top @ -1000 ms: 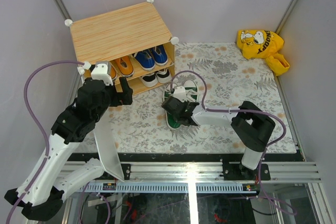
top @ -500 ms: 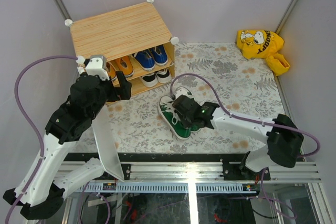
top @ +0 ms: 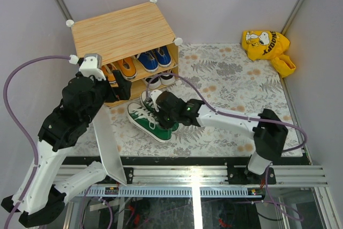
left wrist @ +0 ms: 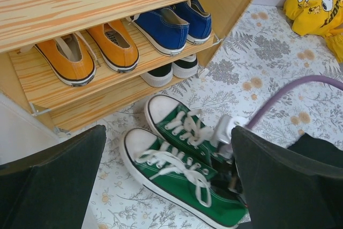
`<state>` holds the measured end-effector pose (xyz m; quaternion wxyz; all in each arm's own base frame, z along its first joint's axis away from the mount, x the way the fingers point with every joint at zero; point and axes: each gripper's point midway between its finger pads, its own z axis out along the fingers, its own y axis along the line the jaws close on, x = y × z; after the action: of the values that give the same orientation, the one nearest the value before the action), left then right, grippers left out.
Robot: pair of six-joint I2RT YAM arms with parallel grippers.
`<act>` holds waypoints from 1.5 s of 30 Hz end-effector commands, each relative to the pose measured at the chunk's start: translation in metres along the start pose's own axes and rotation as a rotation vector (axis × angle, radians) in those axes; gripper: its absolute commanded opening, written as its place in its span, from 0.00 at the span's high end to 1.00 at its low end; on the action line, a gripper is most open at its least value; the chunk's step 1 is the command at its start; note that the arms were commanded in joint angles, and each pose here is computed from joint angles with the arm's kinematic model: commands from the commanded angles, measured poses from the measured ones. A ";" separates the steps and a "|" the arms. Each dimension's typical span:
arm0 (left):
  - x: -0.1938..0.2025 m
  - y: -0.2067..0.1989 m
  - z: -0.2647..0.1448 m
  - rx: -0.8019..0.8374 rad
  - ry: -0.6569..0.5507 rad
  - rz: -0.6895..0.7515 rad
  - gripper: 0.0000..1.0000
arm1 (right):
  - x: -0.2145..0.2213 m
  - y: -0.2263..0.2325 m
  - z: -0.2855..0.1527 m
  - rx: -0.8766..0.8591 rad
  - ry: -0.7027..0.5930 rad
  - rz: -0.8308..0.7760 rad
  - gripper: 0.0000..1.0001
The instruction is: Place and organize the shoes in the shoe cabinet
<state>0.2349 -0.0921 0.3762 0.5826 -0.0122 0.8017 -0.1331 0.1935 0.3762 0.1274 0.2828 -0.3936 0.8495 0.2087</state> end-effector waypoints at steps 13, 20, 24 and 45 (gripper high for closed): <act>0.001 0.001 -0.015 0.027 0.003 0.012 0.00 | -0.196 0.016 0.062 -0.050 -0.472 -0.034 1.00; 0.008 0.002 -0.013 0.028 0.017 0.024 0.00 | -0.232 -0.016 0.089 -0.022 -0.565 0.046 1.00; 0.011 0.002 -0.010 0.022 0.028 0.029 0.00 | -0.252 -0.018 0.097 -0.031 -0.615 0.058 1.00; 0.018 0.004 -0.003 0.006 0.050 0.047 0.00 | -0.273 -0.014 0.122 -0.075 -0.675 0.082 0.40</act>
<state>0.2257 -0.0899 0.3604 0.5628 0.0022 0.8169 -0.1264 0.3690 0.5794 0.1054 0.4350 -0.3125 0.7877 0.3044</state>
